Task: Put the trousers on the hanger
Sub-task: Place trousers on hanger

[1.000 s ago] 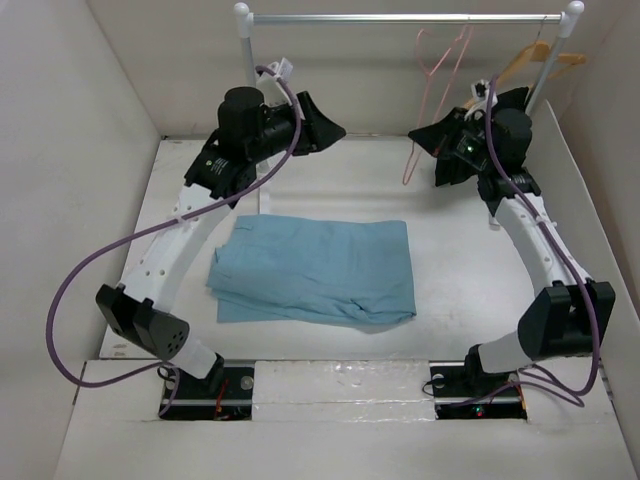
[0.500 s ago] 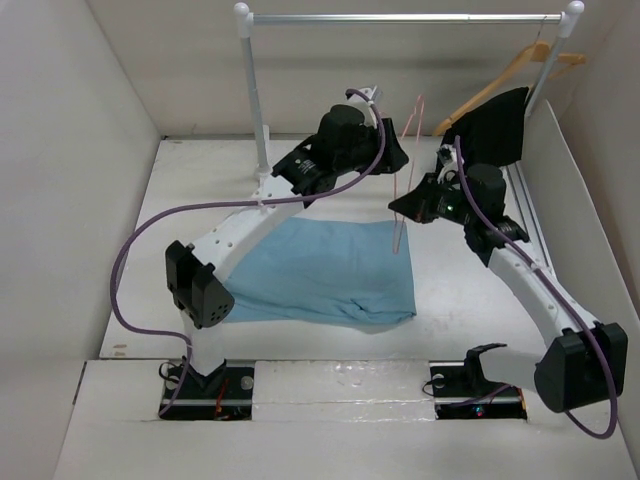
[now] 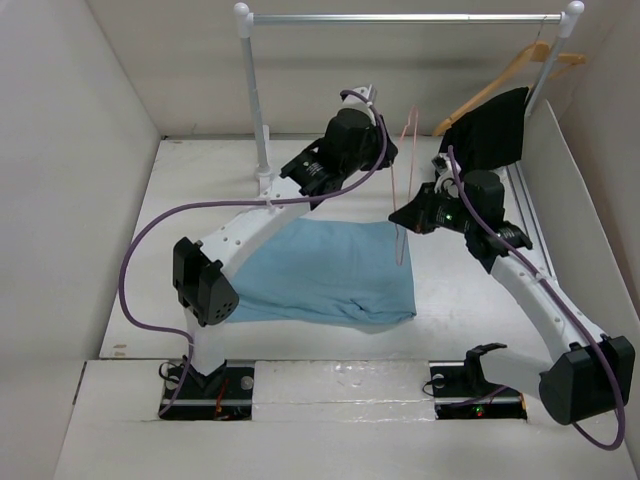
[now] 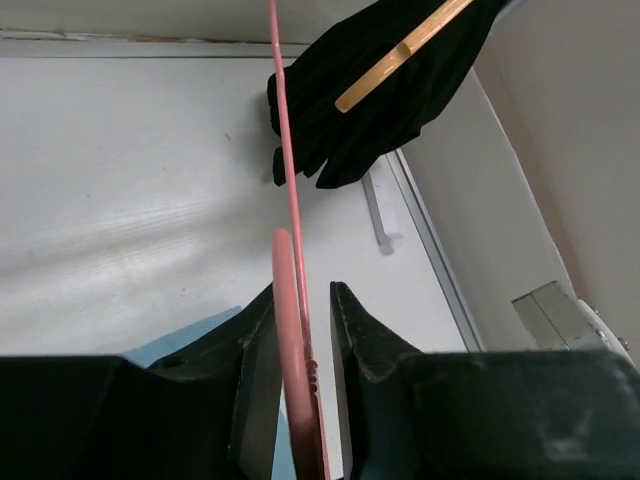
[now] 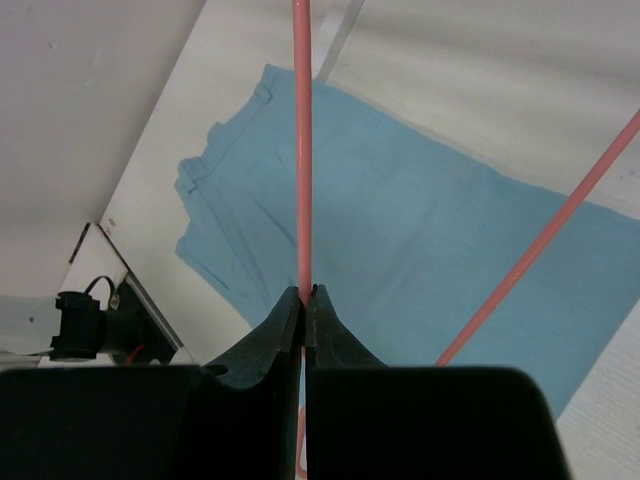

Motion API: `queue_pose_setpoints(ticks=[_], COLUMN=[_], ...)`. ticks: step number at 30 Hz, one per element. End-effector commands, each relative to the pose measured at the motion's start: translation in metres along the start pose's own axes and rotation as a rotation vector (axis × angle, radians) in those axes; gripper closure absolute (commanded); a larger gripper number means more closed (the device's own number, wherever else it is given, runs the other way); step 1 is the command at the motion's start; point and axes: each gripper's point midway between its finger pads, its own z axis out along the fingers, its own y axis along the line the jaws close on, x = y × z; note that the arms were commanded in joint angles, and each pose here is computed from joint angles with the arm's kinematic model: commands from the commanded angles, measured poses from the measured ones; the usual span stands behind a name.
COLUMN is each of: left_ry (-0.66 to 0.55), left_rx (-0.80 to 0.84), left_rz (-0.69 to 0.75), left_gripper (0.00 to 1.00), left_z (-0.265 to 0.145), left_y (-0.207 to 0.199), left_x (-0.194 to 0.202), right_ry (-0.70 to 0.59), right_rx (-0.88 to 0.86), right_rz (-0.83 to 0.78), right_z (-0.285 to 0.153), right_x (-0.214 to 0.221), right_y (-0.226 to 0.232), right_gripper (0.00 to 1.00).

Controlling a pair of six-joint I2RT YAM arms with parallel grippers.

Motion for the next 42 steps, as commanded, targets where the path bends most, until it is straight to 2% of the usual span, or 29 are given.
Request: queue_pose_setpoints(ticks=[1, 4, 6, 8, 10, 14, 16, 18, 20, 25, 28, 31, 33, 34, 35, 37, 38, 40, 42], left_ry=[-0.083, -0.067, -0.051, -0.022, 0.011, 0.043, 0.045, 0.028, 0.035, 0.073, 0.083, 0.111, 0.146, 0.150, 0.159, 0.184, 0.195, 0.209, 0.210], left_rx=[0.050, 0.065, 0.074, 0.078, 0.090, 0.069, 0.065, 0.081, 0.075, 0.089, 0.088, 0.064, 0.037, 0.031, 0.033, -0.004, -0.018, -0.069, -0.087], left_rz=[-0.017, -0.019, -0.021, -0.016, -0.007, -0.016, -0.030, -0.061, -0.108, -0.233, -0.319, -0.360, -0.371, -0.381, -0.388, -0.393, -0.390, -0.372, -0.376], left_gripper=[0.81, 0.95, 1.00, 0.97, 1.00, 1.00, 1.00, 1.00, 1.00, 1.00, 1.00, 1.00, 1.00, 1.00, 1.00, 1.00, 1.00, 1.00, 1.00], left_z=[-0.013, -0.011, -0.012, -0.011, -0.009, -0.007, -0.011, -0.013, -0.015, -0.010, -0.003, 0.003, 0.006, 0.008, 0.008, 0.015, 0.015, 0.019, 0.021], left_y=[-0.021, -0.023, -0.025, -0.025, -0.025, -0.016, -0.011, -0.012, -0.006, 0.003, 0.003, -0.002, -0.003, 0.000, -0.004, 0.005, 0.006, 0.020, 0.027], left_x=[-0.021, -0.017, -0.014, -0.008, 0.001, 0.016, 0.021, 0.021, 0.032, 0.078, 0.092, 0.111, 0.134, 0.139, 0.146, 0.166, 0.174, 0.193, 0.202], right_ry=[-0.019, -0.024, -0.028, -0.024, -0.026, -0.031, 0.003, 0.014, 0.054, 0.094, 0.120, 0.135, 0.161, 0.171, 0.188, 0.230, 0.242, 0.266, 0.281], right_rx=[-0.022, -0.020, -0.012, -0.010, -0.009, 0.005, 0.025, 0.070, 0.146, 0.195, 0.210, 0.231, 0.232, 0.223, 0.199, 0.214, 0.213, 0.219, 0.236], right_rz=[-0.045, -0.041, -0.041, -0.039, -0.041, -0.047, -0.062, -0.118, -0.144, -0.080, -0.075, -0.079, -0.074, -0.065, -0.097, -0.076, -0.087, -0.074, -0.073], right_z=[-0.004, -0.006, -0.007, -0.007, -0.007, -0.008, -0.010, -0.019, -0.035, -0.055, -0.062, -0.066, -0.062, -0.060, -0.057, -0.052, -0.049, -0.042, -0.037], right_x=[-0.003, -0.003, -0.003, -0.001, -0.001, -0.006, 0.001, -0.002, 0.006, 0.026, 0.035, 0.037, 0.042, 0.044, 0.047, 0.057, 0.060, 0.072, 0.082], right_y=[0.009, 0.010, 0.009, 0.008, 0.008, 0.005, 0.001, -0.009, -0.027, -0.050, -0.059, -0.069, -0.075, -0.076, -0.077, -0.090, -0.092, -0.104, -0.114], right_gripper=[1.00, 1.00, 1.00, 1.00, 1.00, 0.98, 0.62, 0.36, 0.31, 0.32, 0.33, 0.30, 0.31, 0.42, 0.59, 0.65, 0.77, 0.80, 0.77])
